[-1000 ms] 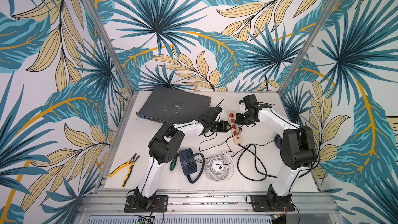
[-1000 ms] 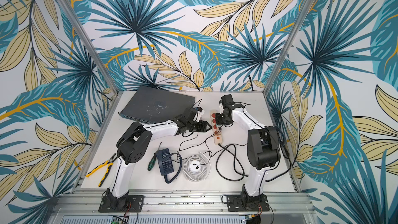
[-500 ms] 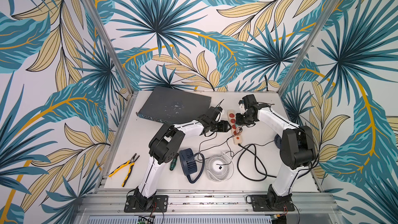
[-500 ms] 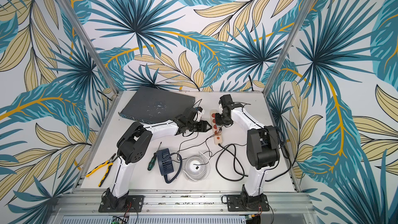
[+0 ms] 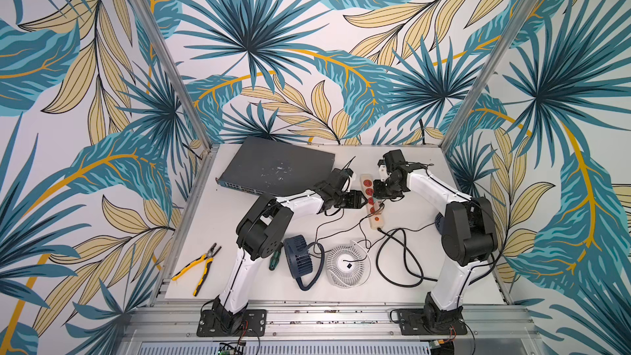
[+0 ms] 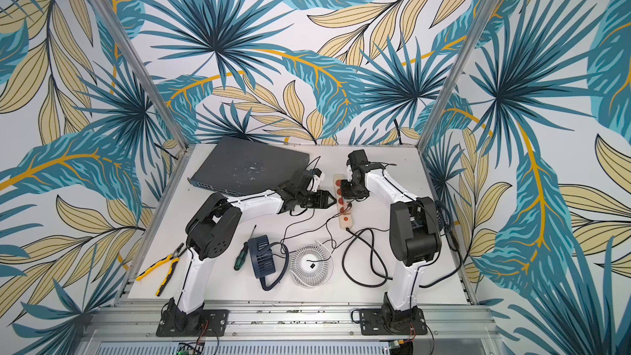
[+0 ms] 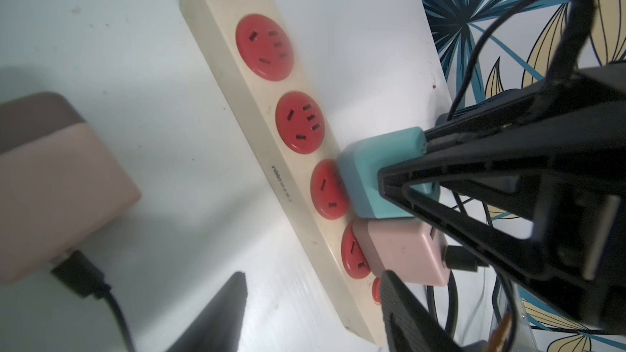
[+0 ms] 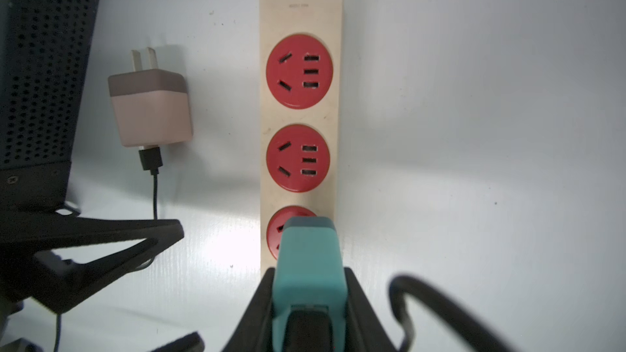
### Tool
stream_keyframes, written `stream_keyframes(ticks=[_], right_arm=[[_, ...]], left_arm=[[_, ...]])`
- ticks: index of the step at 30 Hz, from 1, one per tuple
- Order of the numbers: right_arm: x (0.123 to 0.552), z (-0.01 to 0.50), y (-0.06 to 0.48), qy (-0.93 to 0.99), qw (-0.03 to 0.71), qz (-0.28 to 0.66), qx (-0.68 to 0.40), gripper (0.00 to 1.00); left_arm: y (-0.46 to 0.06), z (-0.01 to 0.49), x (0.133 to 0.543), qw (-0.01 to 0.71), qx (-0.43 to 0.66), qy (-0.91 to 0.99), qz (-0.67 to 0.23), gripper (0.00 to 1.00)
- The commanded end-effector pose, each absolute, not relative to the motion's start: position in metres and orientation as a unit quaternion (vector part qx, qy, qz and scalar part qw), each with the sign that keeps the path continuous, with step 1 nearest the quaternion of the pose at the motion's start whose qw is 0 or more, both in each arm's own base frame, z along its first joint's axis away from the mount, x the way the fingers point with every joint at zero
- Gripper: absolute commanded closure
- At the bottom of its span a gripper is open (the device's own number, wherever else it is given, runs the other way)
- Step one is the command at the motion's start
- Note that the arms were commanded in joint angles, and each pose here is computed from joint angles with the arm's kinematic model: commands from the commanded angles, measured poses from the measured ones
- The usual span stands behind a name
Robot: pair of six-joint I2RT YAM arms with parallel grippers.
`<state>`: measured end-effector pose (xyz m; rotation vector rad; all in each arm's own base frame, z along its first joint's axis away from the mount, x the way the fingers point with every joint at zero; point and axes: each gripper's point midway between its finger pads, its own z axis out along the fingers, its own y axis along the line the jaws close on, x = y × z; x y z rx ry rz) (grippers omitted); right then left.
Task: Plug the desk fan into the power strip
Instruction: Insert the plug into the socket.
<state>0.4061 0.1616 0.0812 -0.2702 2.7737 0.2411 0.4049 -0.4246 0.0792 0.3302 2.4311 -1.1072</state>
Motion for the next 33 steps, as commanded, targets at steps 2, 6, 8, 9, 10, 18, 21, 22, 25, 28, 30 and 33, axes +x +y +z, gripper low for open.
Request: stream_keyframes(ticks=[2, 6, 8, 9, 10, 18, 21, 22, 25, 28, 30, 33], right_arm=[[0.361, 0.035, 0.151, 0.99, 0.09, 0.057, -0.088, 1.0], [0.338, 0.015, 0.142, 0.994, 0.06, 0.031, -0.085, 1.0], [0.326, 0.004, 0.134, 0.995, 0.041, 0.001, -0.092, 1.0], [0.319, -0.002, 0.131, 0.995, 0.029, -0.012, -0.097, 1.0], [0.313, -0.007, 0.13, 0.995, 0.017, -0.018, -0.1, 1.0], [0.265, -0.039, 0.115, 0.993, -0.053, -0.038, -0.093, 1.0], [0.245, -0.052, 0.101, 0.991, -0.078, -0.057, -0.093, 1.0], [0.243, -0.056, 0.101, 0.991, -0.08, -0.055, -0.093, 1.0], [0.243, -0.064, 0.105, 0.99, -0.089, -0.051, -0.093, 1.0], [0.245, -0.065, 0.106, 0.989, -0.095, -0.053, -0.099, 1.0], [0.242, -0.066, 0.106, 0.988, -0.102, -0.057, -0.103, 1.0], [0.234, -0.068, 0.105, 0.986, -0.118, -0.061, -0.104, 1.0]], left_arm=[[-0.429, 0.08, 0.409, 0.227, 0.126, 0.876, -0.406, 0.34], [-0.429, 0.081, 0.409, 0.227, 0.126, 0.876, -0.406, 0.34], [-0.429, 0.082, 0.409, 0.228, 0.126, 0.876, -0.407, 0.34], [-0.429, 0.082, 0.409, 0.228, 0.126, 0.876, -0.407, 0.34], [-0.429, 0.082, 0.409, 0.228, 0.126, 0.876, -0.407, 0.34], [-0.424, 0.086, 0.411, 0.235, 0.12, 0.875, -0.407, 0.35], [-0.424, 0.088, 0.412, 0.236, 0.121, 0.874, -0.408, 0.35], [-0.424, 0.088, 0.412, 0.236, 0.121, 0.873, -0.408, 0.35], [-0.424, 0.09, 0.411, 0.236, 0.12, 0.873, -0.41, 0.35], [-0.422, 0.092, 0.41, 0.239, 0.121, 0.873, -0.409, 0.35], [-0.421, 0.093, 0.41, 0.24, 0.12, 0.872, -0.409, 0.35], [-0.42, 0.095, 0.41, 0.242, 0.119, 0.871, -0.411, 0.35]])
